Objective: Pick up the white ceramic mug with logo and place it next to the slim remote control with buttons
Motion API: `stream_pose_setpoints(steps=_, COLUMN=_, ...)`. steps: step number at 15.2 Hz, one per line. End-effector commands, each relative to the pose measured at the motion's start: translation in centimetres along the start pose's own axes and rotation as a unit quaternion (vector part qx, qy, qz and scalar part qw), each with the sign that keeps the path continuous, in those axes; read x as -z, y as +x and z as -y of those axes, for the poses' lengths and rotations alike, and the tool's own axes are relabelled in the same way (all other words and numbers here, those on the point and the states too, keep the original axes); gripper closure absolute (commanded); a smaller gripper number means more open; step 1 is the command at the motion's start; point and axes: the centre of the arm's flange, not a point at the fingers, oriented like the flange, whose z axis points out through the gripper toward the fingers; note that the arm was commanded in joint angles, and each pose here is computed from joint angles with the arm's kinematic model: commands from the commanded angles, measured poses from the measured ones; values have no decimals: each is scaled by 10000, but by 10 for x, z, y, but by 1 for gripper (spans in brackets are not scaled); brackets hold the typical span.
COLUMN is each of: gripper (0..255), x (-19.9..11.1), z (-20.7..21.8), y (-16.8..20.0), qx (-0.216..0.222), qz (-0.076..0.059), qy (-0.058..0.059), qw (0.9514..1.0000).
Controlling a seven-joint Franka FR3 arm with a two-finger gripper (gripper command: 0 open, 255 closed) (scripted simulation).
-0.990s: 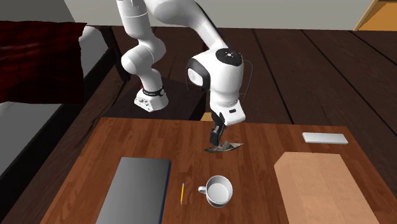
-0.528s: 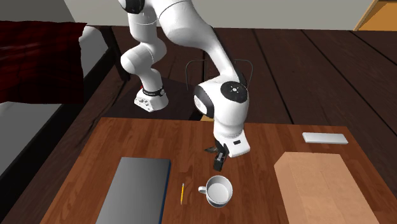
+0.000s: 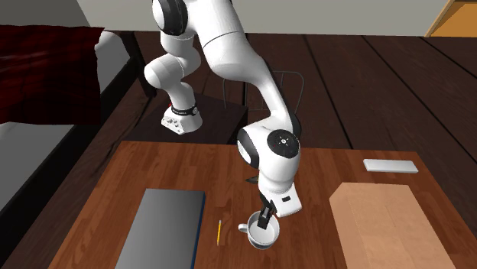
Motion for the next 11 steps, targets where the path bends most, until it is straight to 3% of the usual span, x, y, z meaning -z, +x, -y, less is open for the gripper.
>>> stream_pose_setpoints(steps=1, gripper=0, x=-10, z=-1, y=1, qx=1, qz=-2, qy=-1, qw=10000)
stream_pose_setpoints(steps=4, gripper=0, x=-23, z=-1, y=1, qx=1, qz=-2, qy=-1, qw=10000)
stream_pose_setpoints(steps=11, gripper=0, x=-23, z=-1, y=1, qx=1, qz=-2, qy=-1, qw=10000)
